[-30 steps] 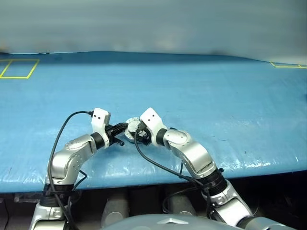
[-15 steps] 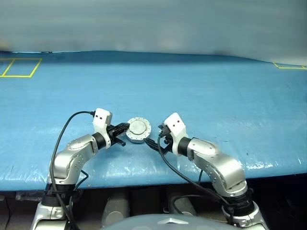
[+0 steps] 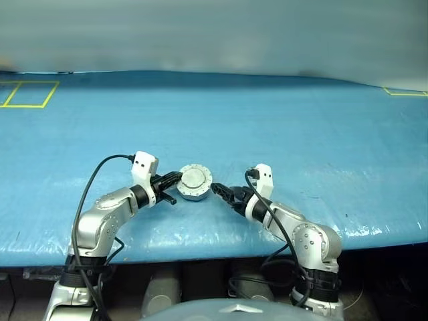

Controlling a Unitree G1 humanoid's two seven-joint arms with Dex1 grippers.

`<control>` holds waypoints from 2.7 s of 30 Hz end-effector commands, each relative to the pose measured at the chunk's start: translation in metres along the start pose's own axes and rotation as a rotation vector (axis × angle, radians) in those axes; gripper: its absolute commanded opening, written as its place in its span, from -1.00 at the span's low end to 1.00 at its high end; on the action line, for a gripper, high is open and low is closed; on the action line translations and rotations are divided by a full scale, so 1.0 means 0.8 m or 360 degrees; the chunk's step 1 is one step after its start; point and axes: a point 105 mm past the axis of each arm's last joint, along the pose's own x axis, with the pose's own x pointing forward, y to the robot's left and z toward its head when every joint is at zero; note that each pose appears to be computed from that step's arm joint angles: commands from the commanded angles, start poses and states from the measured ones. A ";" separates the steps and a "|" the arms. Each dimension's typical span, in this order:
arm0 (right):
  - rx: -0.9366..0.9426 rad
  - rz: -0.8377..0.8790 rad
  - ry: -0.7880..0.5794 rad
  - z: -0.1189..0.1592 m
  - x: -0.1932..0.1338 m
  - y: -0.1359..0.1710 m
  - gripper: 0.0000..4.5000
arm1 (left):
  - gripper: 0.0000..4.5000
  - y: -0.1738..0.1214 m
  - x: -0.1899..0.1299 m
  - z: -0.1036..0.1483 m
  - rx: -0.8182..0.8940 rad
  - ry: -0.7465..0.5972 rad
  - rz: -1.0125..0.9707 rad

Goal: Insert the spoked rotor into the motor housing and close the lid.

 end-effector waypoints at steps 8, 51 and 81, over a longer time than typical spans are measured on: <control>0.0537 0.0480 -0.0066 -0.005 0.031 0.087 0.99 | -1.00 -0.008 0.004 -0.022 -0.0042 0.0084 -0.0046; 0.0907 0.0638 -0.0121 -0.005 0.017 0.086 -0.49 | 0.57 0.009 -0.021 0.026 -0.0707 -0.0396 -0.0012; 0.0796 0.0881 -0.0084 0.019 0.003 0.147 -0.49 | 1.00 -0.033 -0.011 0.024 -0.1930 -0.0813 -0.0435</control>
